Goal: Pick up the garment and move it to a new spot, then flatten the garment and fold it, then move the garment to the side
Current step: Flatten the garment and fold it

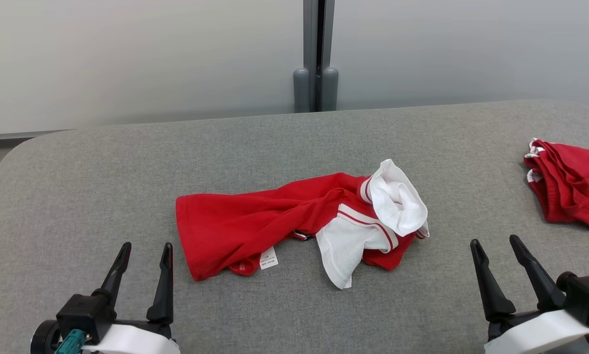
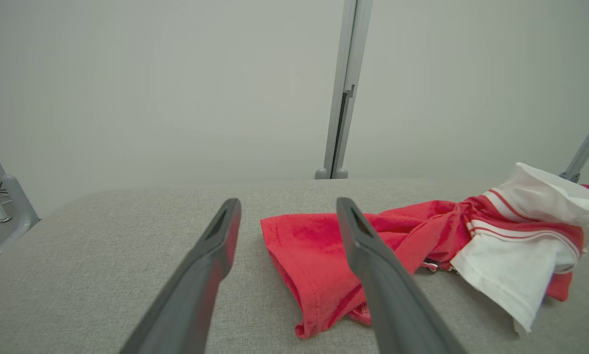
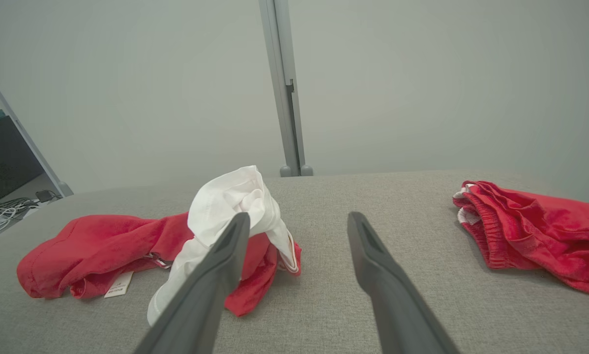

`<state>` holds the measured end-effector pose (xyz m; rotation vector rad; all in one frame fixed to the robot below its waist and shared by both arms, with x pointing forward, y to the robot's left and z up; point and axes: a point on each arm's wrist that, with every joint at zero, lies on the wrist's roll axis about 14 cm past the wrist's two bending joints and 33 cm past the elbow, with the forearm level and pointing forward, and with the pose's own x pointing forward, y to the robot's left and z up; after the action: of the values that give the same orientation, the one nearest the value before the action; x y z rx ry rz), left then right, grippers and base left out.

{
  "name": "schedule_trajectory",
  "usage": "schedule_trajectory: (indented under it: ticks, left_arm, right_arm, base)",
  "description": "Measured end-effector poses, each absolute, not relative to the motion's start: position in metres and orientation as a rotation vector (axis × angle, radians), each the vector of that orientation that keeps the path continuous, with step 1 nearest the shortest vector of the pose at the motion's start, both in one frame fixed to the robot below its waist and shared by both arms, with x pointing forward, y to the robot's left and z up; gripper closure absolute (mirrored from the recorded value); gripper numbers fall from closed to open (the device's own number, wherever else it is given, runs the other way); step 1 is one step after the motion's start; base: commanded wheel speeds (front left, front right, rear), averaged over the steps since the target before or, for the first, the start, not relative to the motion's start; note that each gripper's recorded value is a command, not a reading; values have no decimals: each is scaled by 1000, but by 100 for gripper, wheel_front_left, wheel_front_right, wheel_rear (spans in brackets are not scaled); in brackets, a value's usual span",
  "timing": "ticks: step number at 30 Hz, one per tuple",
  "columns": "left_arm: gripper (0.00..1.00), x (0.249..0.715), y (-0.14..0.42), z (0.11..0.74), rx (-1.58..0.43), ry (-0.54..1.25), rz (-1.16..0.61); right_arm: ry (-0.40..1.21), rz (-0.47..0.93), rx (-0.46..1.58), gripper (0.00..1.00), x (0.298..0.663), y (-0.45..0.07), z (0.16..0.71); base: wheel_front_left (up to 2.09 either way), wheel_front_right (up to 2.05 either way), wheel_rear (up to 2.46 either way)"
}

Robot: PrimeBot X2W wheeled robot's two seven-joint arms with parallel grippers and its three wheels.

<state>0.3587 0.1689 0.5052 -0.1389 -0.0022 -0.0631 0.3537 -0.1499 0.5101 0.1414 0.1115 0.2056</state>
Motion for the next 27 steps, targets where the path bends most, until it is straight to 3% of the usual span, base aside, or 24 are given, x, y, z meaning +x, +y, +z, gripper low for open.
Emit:
schedule_trajectory:
  ticks: [19,27]
  left_arm:
    - [0,359,165,500,-138,23,-73]
    - [0,375,161,505,-146,7,-80]
  right_arm:
    - [131,208,158,0,356,-147,505]
    - [171,269,181,0,381,-128,494]
  base:
    - [0,0,0]
    - [0,0,0]
